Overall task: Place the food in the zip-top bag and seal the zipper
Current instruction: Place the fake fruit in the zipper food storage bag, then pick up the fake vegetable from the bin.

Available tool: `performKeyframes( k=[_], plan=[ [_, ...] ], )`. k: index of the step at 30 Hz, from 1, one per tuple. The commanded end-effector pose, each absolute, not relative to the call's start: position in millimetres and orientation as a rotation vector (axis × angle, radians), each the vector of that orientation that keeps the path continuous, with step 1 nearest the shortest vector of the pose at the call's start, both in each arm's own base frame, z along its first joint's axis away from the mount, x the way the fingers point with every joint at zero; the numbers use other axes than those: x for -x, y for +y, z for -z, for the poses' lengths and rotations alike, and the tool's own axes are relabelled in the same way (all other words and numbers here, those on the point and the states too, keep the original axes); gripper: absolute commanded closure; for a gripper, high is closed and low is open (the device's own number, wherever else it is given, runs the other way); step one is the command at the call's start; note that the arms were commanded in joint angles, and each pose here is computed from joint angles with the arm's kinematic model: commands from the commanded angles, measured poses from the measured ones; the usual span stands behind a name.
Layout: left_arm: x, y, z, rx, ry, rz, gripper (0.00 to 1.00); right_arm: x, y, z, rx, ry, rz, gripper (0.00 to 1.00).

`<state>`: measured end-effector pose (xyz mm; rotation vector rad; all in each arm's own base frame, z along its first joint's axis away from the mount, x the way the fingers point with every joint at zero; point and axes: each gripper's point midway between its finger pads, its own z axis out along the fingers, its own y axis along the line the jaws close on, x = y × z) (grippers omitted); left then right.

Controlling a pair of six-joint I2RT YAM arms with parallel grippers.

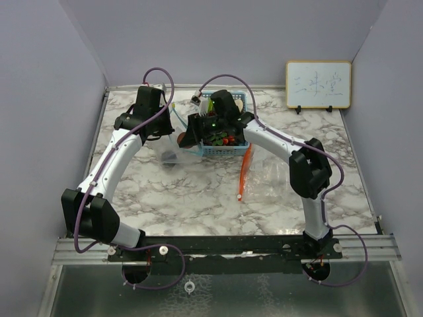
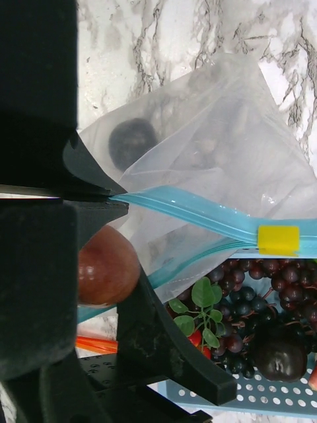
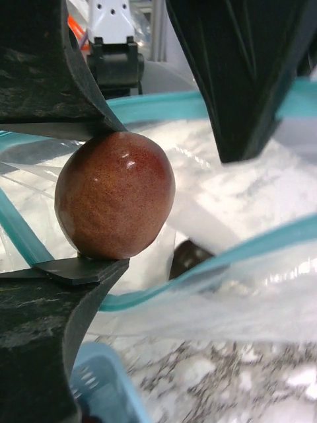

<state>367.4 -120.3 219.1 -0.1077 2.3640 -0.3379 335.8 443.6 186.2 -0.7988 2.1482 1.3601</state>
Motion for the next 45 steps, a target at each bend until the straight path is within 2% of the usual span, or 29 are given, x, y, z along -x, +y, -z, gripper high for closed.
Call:
performKeyframes(
  k=[1, 7, 11, 15, 20, 31, 37, 45],
  plan=[
    [-369, -126, -238, 0.103, 2.313, 0.403, 1.00, -362, 435, -173, 0.662, 2.249, -1.173, 0.38],
    [-368, -136, -238, 0.110, 2.316, 0.472, 1.00, -377, 432, -186, 0.619, 2.217, -1.095, 0.06],
    [-369, -132, -236, 0.119, 2.319, 0.447, 1.00, -376, 431, -216, 0.641, 2.137, -1.103, 0.01],
    [-371, -128, -235, 0.130, 2.321, 0.419, 1.00, -383, 412, -241, 0.580, 2.088, -0.999, 0.00],
    [-370, -123, -237, 0.141, 2.317, 0.390, 1.00, -411, 363, -236, 0.387, 2.131, -0.700, 0.01],
    [-368, -125, -236, 0.130, 2.323, 0.405, 1.00, -489, 278, -160, 0.166, 2.291, -0.044, 0.04],
    [-367, -125, -235, 0.128, 2.326, 0.405, 1.00, -515, 256, -127, 0.138, 2.316, 0.033, 0.06],
    [-368, -124, -233, 0.131, 2.330, 0.399, 1.00, -516, 252, -87, 0.186, 2.371, 0.005, 0.09]
  ],
)
